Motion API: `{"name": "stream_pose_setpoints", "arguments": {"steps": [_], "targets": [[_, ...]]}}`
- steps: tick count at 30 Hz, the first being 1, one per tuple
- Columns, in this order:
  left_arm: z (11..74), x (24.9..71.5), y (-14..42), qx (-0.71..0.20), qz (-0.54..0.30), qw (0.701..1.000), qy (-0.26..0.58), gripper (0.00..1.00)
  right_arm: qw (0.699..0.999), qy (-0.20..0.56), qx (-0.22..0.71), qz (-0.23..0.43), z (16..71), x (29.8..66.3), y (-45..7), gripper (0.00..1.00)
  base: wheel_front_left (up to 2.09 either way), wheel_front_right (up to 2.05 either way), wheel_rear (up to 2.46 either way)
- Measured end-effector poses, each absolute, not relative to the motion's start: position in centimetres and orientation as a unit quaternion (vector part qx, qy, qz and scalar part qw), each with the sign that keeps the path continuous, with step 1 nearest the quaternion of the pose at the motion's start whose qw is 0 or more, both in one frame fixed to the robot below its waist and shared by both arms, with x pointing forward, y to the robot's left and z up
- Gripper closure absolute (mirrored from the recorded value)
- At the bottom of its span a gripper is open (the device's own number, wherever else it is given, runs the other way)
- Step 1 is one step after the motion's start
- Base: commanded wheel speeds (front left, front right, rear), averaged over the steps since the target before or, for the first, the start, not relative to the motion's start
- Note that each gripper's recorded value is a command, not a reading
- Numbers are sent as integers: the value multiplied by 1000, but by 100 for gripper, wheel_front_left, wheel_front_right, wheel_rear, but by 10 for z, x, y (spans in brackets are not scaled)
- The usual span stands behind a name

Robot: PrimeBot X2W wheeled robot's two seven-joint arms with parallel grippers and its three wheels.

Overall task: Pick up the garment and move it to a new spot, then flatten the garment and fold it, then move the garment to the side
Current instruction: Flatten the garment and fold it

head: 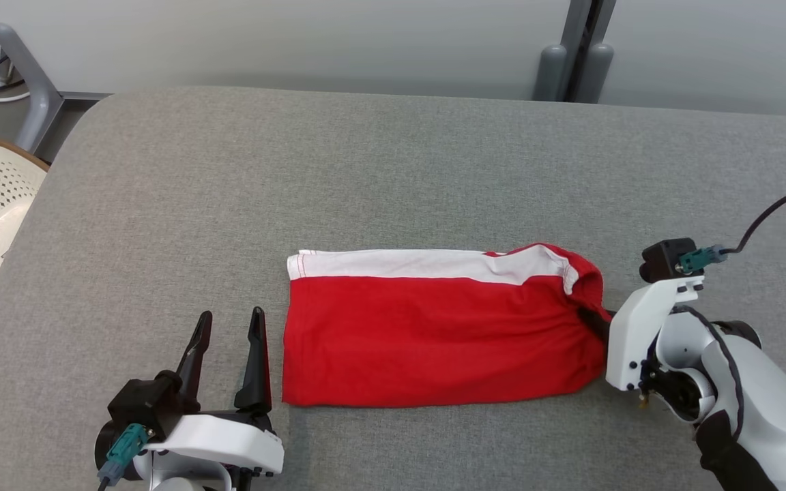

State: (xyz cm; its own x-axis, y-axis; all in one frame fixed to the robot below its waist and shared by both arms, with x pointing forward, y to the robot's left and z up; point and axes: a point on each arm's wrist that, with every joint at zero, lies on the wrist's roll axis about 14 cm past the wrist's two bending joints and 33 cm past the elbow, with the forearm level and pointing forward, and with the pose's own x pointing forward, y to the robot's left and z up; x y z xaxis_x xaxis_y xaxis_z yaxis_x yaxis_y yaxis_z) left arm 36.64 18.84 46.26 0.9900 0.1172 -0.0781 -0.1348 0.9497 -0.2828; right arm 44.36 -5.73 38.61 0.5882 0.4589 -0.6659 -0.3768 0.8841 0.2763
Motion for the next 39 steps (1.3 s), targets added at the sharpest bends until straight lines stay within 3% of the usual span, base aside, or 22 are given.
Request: {"name": "stream_pose_setpoints", "arguments": {"steps": [7, 20, 39], "targets": [[460, 371, 180, -144, 50, 988, 34, 0, 897, 368, 65, 235, 405, 451, -76, 100, 0, 0, 0], [455, 380, 154, -144, 10, 989, 46, 0, 918, 359, 45, 161, 427, 451, -178, 100, 0, 0, 0], [451, 382, 145, -143, -5, 988, 53, 0, 894, 287, 148, 309, 480, 435, -53, 100, 0, 0, 0]]}}
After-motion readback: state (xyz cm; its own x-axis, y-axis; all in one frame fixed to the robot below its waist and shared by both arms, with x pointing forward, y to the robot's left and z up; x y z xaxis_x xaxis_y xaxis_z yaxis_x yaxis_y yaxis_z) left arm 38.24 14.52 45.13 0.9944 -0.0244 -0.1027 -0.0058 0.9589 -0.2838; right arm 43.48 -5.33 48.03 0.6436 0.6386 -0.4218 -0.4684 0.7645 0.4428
